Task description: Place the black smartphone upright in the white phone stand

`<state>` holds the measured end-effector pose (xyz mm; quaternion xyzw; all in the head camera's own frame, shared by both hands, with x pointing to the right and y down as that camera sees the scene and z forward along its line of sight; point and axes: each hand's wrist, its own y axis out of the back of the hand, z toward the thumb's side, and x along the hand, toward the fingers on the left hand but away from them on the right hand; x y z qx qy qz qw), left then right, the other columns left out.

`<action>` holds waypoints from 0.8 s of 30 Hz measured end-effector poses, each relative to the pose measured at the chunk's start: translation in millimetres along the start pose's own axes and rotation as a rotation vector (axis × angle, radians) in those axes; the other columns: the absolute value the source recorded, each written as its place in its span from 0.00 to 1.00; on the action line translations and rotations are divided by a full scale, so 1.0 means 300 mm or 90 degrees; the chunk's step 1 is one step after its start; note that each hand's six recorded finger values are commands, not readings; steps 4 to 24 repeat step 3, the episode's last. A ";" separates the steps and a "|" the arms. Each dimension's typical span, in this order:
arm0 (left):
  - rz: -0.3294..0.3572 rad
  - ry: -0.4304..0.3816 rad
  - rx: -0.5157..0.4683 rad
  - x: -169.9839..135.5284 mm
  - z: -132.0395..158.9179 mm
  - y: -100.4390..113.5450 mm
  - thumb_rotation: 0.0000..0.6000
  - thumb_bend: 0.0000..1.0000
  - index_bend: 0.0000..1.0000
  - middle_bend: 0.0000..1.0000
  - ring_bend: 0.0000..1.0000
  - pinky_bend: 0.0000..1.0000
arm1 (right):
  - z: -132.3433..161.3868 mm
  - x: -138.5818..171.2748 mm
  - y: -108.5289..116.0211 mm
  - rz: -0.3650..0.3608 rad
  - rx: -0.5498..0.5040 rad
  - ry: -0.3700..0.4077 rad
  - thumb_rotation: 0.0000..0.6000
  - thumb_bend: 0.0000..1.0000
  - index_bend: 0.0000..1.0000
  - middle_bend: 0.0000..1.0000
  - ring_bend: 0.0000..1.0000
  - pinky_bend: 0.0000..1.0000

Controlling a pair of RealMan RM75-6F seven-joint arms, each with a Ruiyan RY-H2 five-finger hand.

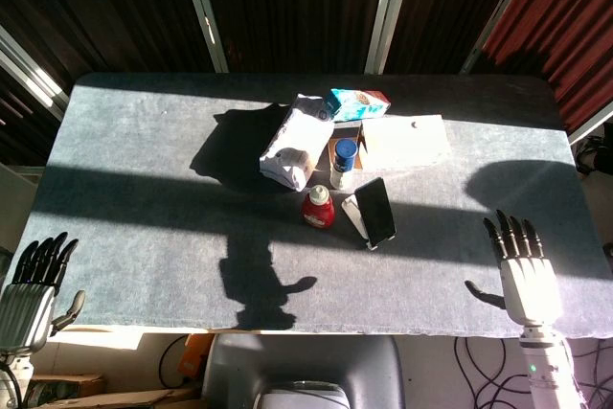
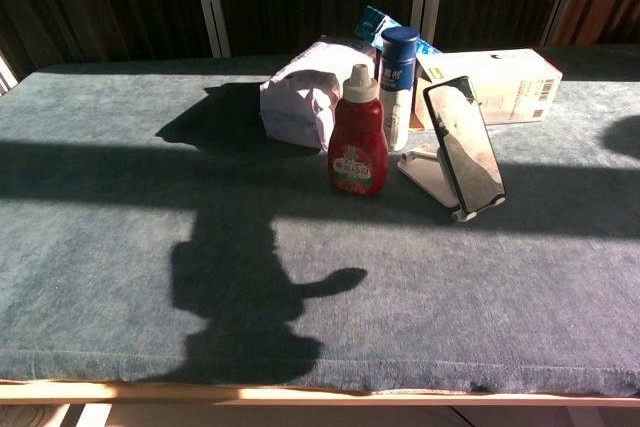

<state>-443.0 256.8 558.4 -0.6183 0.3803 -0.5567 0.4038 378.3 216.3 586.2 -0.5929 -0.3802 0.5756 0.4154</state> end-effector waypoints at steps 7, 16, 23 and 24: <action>-0.004 -0.001 0.001 -0.001 0.004 -0.005 1.00 0.36 0.00 0.00 0.00 0.06 | -0.011 -0.008 0.001 0.009 -0.003 0.004 1.00 0.27 0.00 0.00 0.00 0.00; -0.004 -0.001 0.001 -0.001 0.004 -0.005 1.00 0.36 0.00 0.00 0.00 0.06 | -0.011 -0.008 0.001 0.009 -0.003 0.004 1.00 0.27 0.00 0.00 0.00 0.00; -0.004 -0.001 0.001 -0.001 0.004 -0.005 1.00 0.36 0.00 0.00 0.00 0.06 | -0.011 -0.008 0.001 0.009 -0.003 0.004 1.00 0.27 0.00 0.00 0.00 0.00; -0.004 -0.001 0.001 -0.001 0.004 -0.005 1.00 0.36 0.00 0.00 0.00 0.06 | -0.011 -0.008 0.001 0.009 -0.003 0.004 1.00 0.27 0.00 0.00 0.00 0.00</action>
